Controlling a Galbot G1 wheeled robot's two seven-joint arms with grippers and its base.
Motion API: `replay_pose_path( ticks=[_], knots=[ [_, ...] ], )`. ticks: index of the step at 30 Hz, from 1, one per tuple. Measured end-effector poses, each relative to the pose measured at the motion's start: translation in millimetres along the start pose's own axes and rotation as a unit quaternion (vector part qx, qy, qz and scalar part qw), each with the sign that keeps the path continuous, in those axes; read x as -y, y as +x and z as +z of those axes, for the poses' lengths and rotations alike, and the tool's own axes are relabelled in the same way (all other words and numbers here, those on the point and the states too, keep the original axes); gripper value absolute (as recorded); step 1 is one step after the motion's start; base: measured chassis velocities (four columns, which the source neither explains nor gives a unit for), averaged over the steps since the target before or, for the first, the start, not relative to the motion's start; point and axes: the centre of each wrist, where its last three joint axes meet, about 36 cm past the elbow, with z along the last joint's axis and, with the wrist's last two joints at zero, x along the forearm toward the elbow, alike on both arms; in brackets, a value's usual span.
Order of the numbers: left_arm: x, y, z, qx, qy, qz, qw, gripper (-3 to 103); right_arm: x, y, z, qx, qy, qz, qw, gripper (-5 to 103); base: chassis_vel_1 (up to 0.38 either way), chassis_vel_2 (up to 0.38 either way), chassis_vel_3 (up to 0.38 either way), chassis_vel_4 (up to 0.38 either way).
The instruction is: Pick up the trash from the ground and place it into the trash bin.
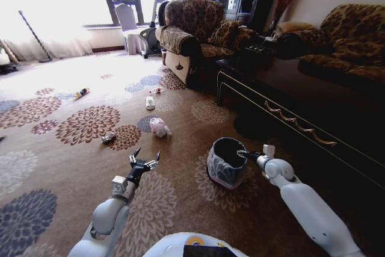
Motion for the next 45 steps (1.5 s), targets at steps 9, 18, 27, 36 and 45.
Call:
replay_pose_path(
  ticks=[9,18,27,36,45],
  knots=[
    [-0.3,0,0,-0.001,0.001,0.000,1.0000,100,3,-11,-5,-0.005,-0.016,0.001,1.000,87,0.000,0.000,0.000,0.000],
    [1.7,0,-2,-0.002,0.003,0.001,1.0000,100,8,-13,2,-0.012,-0.018,0.004,1.000,49,0.000,0.000,0.000,0.000],
    [5.5,1,-1,-0.002,0.008,0.004,1.0000,100,3,-11,8,-0.012,-0.014,0.002,1.000,22,0.000,0.000,0.000,0.000],
    [9.7,1,-2,-0.003,0.010,0.009,0.9999,100,0,-7,16,-0.009,-0.009,0.001,1.000,2,0.000,0.000,0.000,0.000],
    [10.2,4,-2,-0.009,0.009,0.009,0.9999,100,-2,10,18,0.052,0.008,-0.002,0.999,2,0.000,0.000,0.000,0.000]
  ],
)
